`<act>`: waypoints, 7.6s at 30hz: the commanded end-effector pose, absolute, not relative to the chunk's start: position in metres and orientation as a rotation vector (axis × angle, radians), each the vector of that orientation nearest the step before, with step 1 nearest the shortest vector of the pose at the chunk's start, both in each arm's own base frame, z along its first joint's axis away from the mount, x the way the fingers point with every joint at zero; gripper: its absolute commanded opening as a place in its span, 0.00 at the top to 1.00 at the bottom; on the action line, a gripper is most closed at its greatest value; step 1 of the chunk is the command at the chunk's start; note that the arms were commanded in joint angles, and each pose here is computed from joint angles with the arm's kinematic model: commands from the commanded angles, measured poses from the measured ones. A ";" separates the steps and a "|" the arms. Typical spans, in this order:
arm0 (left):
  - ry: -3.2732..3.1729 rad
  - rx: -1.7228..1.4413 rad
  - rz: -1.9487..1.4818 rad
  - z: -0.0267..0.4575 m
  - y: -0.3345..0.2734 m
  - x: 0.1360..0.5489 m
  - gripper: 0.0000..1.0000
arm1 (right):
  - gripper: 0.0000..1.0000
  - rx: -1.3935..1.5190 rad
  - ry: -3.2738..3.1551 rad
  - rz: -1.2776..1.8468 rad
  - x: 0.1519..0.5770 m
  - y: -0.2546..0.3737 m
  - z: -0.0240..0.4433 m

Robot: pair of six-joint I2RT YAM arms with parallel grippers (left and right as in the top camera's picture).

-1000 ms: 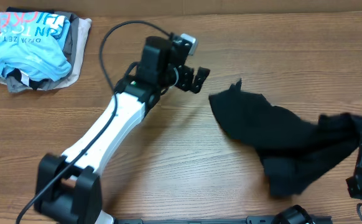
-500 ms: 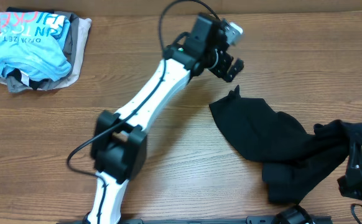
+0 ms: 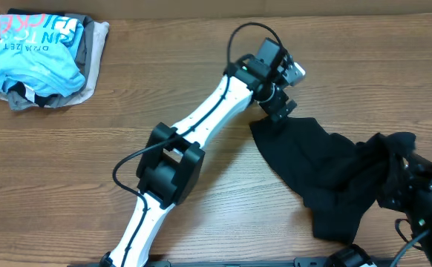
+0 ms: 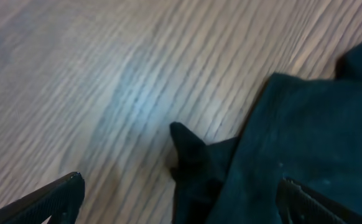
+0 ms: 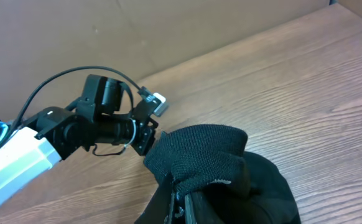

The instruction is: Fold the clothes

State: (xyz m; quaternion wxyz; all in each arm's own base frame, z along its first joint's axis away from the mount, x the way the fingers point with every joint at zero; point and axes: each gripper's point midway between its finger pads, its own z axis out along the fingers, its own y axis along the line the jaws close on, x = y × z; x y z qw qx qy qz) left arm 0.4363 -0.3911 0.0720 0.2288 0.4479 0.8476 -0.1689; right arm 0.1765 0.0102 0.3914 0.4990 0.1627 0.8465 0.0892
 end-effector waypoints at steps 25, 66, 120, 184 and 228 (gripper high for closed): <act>2.301 1.531 -0.380 0.012 -0.408 0.405 0.61 | 0.96 0.402 2.054 0.209 0.182 0.012 0.390; 2.441 0.020 0.000 0.359 -0.033 0.453 0.96 | 0.96 0.262 1.878 0.088 0.227 0.017 0.436; 2.093 0.065 -0.248 0.450 -0.079 0.462 0.96 | 0.96 -0.053 2.016 0.436 0.382 -0.042 0.381; 3.615 -0.093 0.389 0.074 -0.010 0.303 0.50 | 0.96 0.093 2.666 0.744 0.270 0.032 0.200; 2.797 0.710 -0.353 0.023 -0.235 0.494 0.65 | 0.96 0.071 2.616 0.717 0.287 0.027 0.201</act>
